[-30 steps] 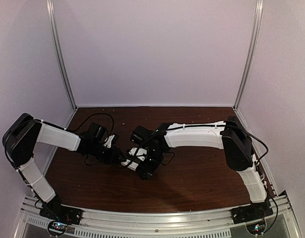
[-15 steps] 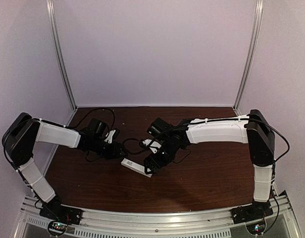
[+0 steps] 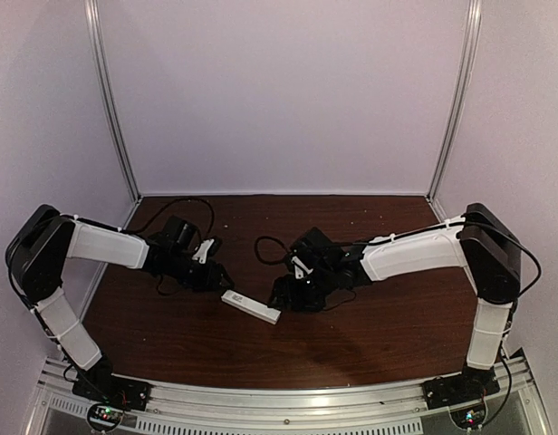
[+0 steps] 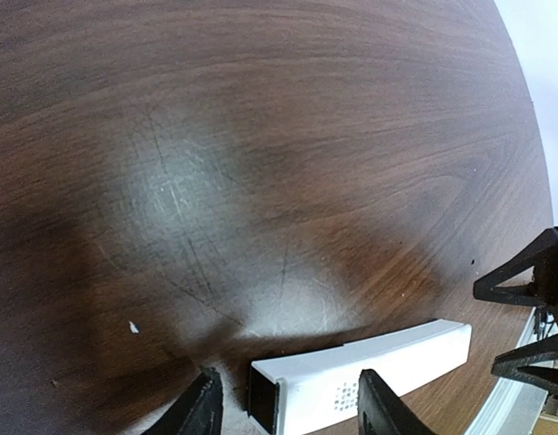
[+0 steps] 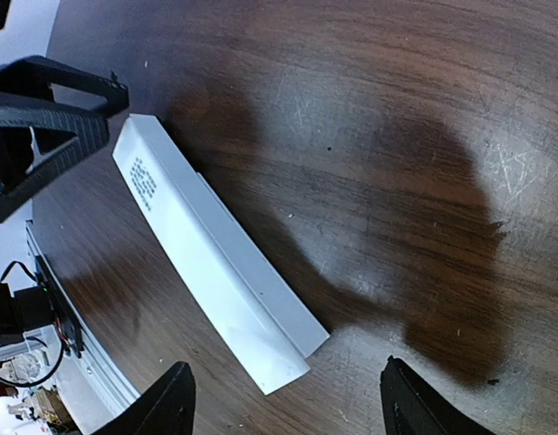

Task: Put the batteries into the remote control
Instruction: Load the battery cover onto the remote control without the battery cover, then adjust the remote control at the center of the board.

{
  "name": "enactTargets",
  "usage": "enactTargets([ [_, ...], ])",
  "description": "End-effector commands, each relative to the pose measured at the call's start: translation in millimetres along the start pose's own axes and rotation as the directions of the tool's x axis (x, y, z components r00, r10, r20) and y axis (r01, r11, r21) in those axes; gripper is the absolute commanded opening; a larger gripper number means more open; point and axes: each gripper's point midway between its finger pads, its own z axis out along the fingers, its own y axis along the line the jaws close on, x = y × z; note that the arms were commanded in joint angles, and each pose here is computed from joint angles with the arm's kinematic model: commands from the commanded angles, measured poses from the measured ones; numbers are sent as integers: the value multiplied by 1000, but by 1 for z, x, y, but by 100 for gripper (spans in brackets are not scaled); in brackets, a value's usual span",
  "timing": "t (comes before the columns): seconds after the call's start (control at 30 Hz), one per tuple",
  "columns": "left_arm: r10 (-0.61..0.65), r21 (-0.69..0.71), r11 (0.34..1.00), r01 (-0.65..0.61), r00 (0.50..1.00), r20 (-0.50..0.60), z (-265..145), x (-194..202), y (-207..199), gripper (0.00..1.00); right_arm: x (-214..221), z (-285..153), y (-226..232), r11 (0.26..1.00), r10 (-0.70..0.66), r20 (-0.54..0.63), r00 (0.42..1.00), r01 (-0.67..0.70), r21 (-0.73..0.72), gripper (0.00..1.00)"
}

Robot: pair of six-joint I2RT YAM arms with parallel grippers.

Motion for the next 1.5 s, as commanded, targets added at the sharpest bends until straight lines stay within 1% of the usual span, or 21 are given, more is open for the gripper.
enactTargets([
  [0.0, 37, 8, 999, -37, 998, -56, 5, 6, -2, 51, -22, -14, 25, 987, 138, 139, 981, -125, -98, 71],
  [0.13, 51, -24, 998, -53, 995, -86, 5, 11, 4, 51, -17, -13, 33, 977, 198, 167, 966, -180, -116, 66],
  [0.27, 40, -39, 998, -44, 993, -107, 7, 17, 9, 50, -5, -3, 30, 963, 260, 169, 951, -242, -121, 60],
  [0.33, 39, -34, 998, -43, 993, -108, 7, 18, 8, 50, -1, -2, 32, 954, 288, 174, 942, -266, -141, 60],
  [0.53, 44, -15, 999, -45, 994, -102, 6, 17, 5, 50, 7, -9, 20, 948, 316, 225, 922, -301, -98, 60],
  [0.7, 34, -13, 999, -35, 993, -111, 8, 22, 7, 50, 14, -2, 10, 941, 338, 223, 914, -327, -83, 60],
  [0.83, 25, -15, 1000, -27, 992, -121, 10, 25, 8, 47, 16, 12, 5, 936, 353, 212, 911, -344, -82, 58],
  [0.93, 20, -9, 1000, -21, 992, -128, 11, 27, 8, 44, 17, 19, 4, 930, 367, 202, 908, -357, -85, 54],
  [1.07, 13, -7, 1000, -14, 990, -141, 12, 32, 9, 43, 18, 25, -1, 924, 382, 203, 902, -374, -76, 50],
  [1.17, 10, -6, 1000, -11, 989, -145, 13, 33, 10, 42, 22, 31, -5, 921, 390, 192, 901, -385, -62, 44],
  [1.23, 9, -5, 1000, -10, 989, -147, 13, 33, 10, 41, 23, 33, -7, 917, 398, 192, 897, -394, -60, 38],
  [1.47, 8, 2, 1000, -7, 987, -159, 16, 35, 10, 36, 27, 44, -11, 911, 411, 170, 896, -409, -48, 25],
])
